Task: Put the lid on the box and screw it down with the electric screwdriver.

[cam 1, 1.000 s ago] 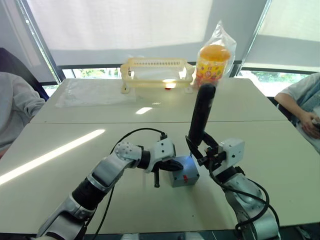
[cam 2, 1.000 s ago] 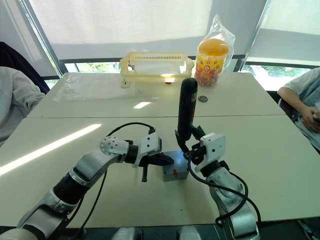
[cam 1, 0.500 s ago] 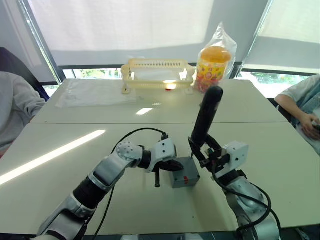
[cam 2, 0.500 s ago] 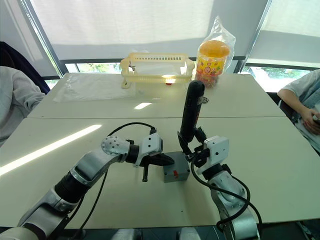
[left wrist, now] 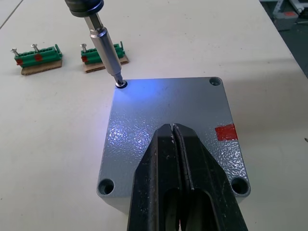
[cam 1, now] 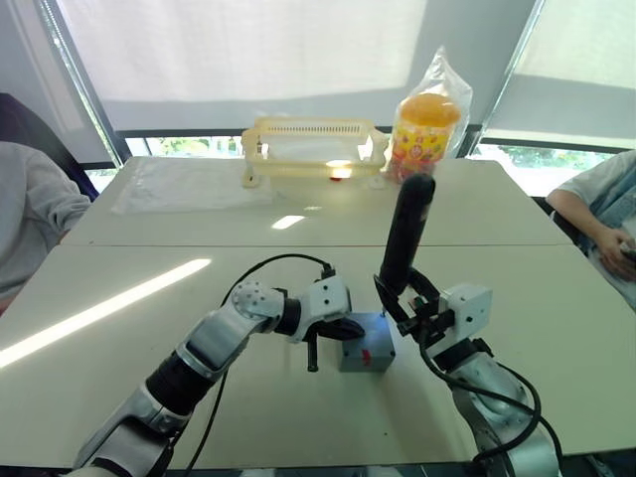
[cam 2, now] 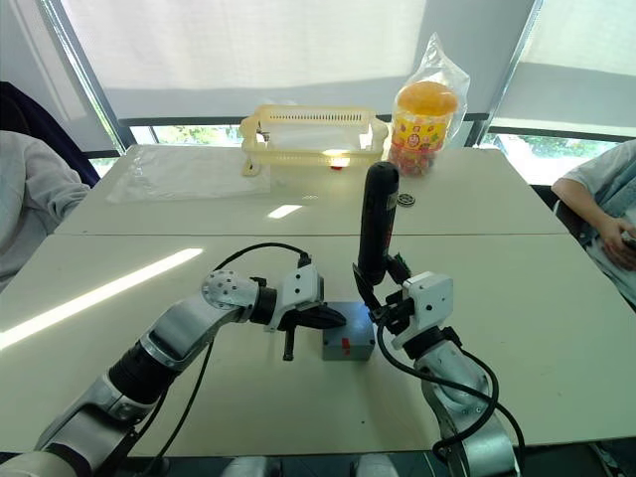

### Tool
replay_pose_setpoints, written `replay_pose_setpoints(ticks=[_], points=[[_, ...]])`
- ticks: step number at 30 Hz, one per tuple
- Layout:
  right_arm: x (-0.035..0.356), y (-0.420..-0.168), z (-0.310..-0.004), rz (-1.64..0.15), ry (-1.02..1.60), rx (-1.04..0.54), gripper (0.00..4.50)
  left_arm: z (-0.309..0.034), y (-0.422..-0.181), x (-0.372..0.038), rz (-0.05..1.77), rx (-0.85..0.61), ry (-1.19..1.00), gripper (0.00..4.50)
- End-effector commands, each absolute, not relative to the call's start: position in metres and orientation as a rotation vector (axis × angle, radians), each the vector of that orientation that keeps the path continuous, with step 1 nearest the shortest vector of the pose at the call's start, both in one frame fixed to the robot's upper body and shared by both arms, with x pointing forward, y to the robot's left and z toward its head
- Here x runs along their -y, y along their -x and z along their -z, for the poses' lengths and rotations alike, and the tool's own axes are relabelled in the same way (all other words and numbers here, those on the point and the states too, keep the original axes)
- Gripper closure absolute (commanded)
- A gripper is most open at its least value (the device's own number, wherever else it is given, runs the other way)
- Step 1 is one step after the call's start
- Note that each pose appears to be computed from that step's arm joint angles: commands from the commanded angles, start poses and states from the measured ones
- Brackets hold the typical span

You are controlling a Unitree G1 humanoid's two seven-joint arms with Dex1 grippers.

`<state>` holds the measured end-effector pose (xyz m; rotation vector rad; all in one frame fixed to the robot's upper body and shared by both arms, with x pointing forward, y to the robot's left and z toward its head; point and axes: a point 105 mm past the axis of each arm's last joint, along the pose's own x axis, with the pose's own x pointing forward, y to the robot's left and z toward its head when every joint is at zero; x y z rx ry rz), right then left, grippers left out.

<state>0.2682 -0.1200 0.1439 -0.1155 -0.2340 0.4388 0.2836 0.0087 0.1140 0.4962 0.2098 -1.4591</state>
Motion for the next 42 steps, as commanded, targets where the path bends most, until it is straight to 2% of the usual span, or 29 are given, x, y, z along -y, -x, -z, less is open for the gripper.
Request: replay_pose_setpoints(ticks=[1,23,42], points=[[0.126,-0.261,-0.075,-0.45,0.115,-0.047,2.72,-0.092,-0.284,-0.014,1.441,-0.307,-0.53,4.5],[0.124,-0.254,-0.068,-0.446,-0.003,-0.085,2.72,-0.089,-0.282,-0.015,1.445,-0.325,-0.521,4.5],[0.131,-0.265,-0.051,-0.393,-0.036,-0.138,2.72,-0.089,-0.282,-0.015,1.434,-0.321,-0.515,4.5]])
